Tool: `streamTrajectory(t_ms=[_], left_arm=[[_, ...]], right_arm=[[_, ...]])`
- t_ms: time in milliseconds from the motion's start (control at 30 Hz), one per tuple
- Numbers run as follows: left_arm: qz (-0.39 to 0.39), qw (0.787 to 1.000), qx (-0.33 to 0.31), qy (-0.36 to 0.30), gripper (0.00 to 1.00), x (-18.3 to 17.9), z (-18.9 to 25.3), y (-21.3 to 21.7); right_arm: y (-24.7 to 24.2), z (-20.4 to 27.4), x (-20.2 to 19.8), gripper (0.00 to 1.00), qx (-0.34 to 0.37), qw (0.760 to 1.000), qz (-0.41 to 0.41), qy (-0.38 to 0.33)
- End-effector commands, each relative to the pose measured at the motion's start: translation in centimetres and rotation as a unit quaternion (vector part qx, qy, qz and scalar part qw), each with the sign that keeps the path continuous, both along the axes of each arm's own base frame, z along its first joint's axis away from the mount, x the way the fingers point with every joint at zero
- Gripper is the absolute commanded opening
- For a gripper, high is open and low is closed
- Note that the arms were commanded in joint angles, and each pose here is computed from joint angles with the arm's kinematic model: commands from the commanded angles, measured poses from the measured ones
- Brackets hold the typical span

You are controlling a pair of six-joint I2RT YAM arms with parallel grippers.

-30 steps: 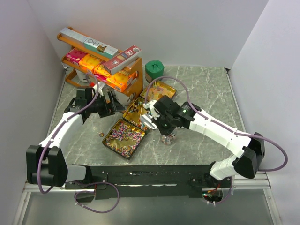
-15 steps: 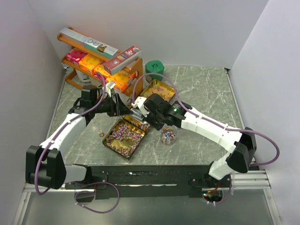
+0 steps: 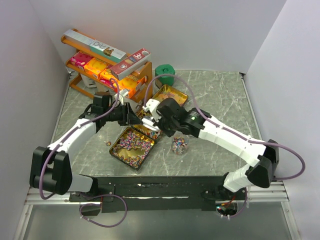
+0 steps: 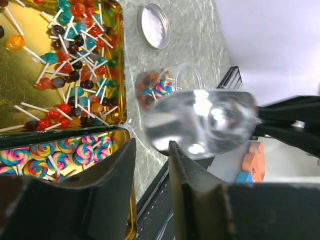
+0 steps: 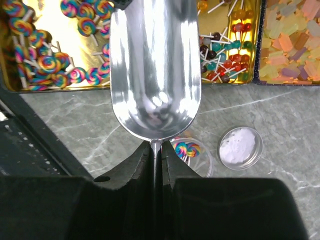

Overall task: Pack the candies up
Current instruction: Adjust the spatula.

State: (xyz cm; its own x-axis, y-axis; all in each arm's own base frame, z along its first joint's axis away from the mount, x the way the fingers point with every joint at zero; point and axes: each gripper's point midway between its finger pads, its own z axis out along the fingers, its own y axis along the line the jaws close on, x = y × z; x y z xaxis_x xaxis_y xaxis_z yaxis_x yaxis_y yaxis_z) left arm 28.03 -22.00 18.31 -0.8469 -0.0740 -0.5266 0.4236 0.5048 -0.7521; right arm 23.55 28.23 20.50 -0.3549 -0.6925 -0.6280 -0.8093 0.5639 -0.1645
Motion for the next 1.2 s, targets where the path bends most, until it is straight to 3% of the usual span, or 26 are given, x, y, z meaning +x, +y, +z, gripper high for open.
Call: streamTrajectory(t_ms=[0, 267, 533, 700, 900, 1167], left_arm=[[0.021, 0.999, 0.031, 0.011, 0.34, 0.8, -2.3, 0.6], [0.008, 1.000, 0.019, 0.015, 0.36, 1.0, -2.3, 0.1], [-0.049, 0.998, -0.028, 0.000, 0.59, -0.2, -0.3, -1.3], [-0.040, 0.999, -0.003, 0.010, 0.57, -0.3, -1.0, -1.2], [0.124, 0.987, 0.101, 0.009, 0.66, 3.0, -2.3, 2.9], [0.307, 0.931, 0.189, 0.054, 0.87, 4.3, -3.6, 11.5]], right_arm=[[1.2, 8.5, 1.0, 0.00, 0.151, 0.986, -0.015, -0.071], [2.0, 9.0, -0.3, 0.00, 0.196, 0.980, 0.017, -0.033], [2.9, 9.0, -0.4, 0.00, 0.210, 0.976, 0.042, -0.036], [3.4, 8.5, -0.2, 0.00, 0.189, 0.979, 0.062, -0.035], [2.4, 5.2, 0.1, 0.00, 0.113, 0.992, 0.048, 0.007], [2.7, 1.4, -1.0, 0.00, 0.059, 0.993, 0.059, 0.081]])
